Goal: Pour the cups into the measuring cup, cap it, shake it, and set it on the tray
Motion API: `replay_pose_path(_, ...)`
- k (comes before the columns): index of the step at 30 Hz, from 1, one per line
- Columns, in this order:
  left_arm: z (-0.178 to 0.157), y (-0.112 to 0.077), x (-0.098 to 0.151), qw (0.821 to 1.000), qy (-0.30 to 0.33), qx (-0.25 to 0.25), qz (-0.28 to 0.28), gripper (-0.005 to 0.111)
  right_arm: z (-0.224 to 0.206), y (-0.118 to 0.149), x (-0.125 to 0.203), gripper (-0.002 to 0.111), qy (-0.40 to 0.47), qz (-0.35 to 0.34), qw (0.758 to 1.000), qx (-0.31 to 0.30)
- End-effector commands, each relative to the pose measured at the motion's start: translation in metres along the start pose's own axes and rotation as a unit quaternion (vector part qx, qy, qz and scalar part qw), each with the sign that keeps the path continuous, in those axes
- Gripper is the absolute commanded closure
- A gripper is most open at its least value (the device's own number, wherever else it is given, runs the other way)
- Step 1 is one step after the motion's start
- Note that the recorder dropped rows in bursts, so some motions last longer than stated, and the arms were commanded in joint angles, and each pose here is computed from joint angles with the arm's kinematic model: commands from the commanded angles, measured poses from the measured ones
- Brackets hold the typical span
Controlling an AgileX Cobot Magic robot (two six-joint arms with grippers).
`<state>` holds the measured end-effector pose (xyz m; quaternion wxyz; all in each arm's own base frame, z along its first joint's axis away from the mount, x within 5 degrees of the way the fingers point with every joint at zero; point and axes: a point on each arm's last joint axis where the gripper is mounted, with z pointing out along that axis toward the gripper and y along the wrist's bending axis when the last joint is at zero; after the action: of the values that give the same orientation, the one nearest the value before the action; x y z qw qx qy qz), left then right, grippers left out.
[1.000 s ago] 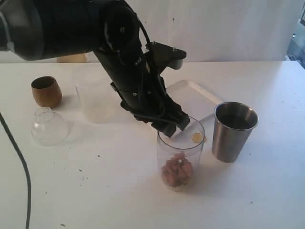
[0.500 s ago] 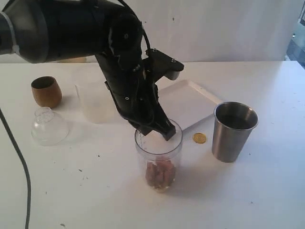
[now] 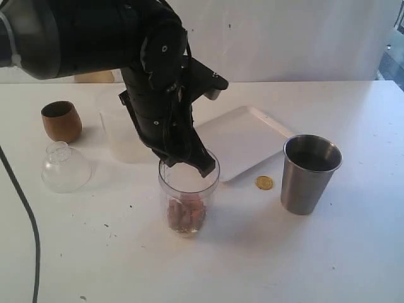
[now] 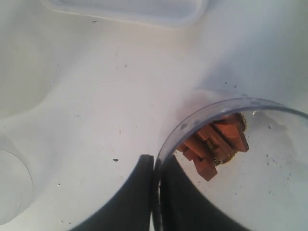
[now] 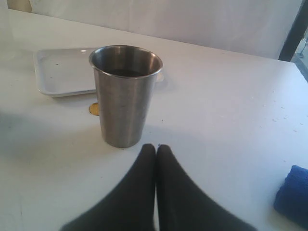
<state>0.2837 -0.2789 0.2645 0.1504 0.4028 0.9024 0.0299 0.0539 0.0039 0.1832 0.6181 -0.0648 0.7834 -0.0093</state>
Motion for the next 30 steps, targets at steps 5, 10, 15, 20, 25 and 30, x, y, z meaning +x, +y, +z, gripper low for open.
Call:
replay_pose_path(5, -0.008, -0.001, -0.003, 1.000, -0.024, 0.008, -0.018, 0.061, 0.000, 0.000, -0.002, 0.108, -0.006, -0.001, 1.000, 0.003)
replay_pose_path(10, -0.010, 0.000, -0.003, 0.999, -0.028, 0.003, -0.017, 0.049, 0.000, 0.000, -0.002, 0.108, -0.006, -0.001, 1.000, 0.003)
replay_pose_path(15, -0.032, 0.004, -0.004, 0.997, -0.076, 0.003, -0.025, 0.049, 0.000, 0.000, -0.002, 0.108, -0.006, -0.001, 1.000, 0.003)
replay_pose_path(20, -0.063, 0.011, 0.005, 0.994, -0.101, -0.008, -0.030, 0.049, 0.000, 0.000, -0.002, 0.108, -0.006, -0.001, 1.000, 0.003)
replay_pose_path(25, -0.108, 0.021, 0.018, 0.985, -0.160, -0.028, -0.049, 0.082, 0.000, 0.000, -0.002, 0.108, -0.006, -0.001, 1.000, 0.003)
replay_pose_path(30, -0.163, 0.027, 0.054, 0.955, -0.285, -0.017, -0.078, 0.106, 0.000, 0.000, -0.002, 0.108, -0.006, -0.001, 1.000, 0.003)
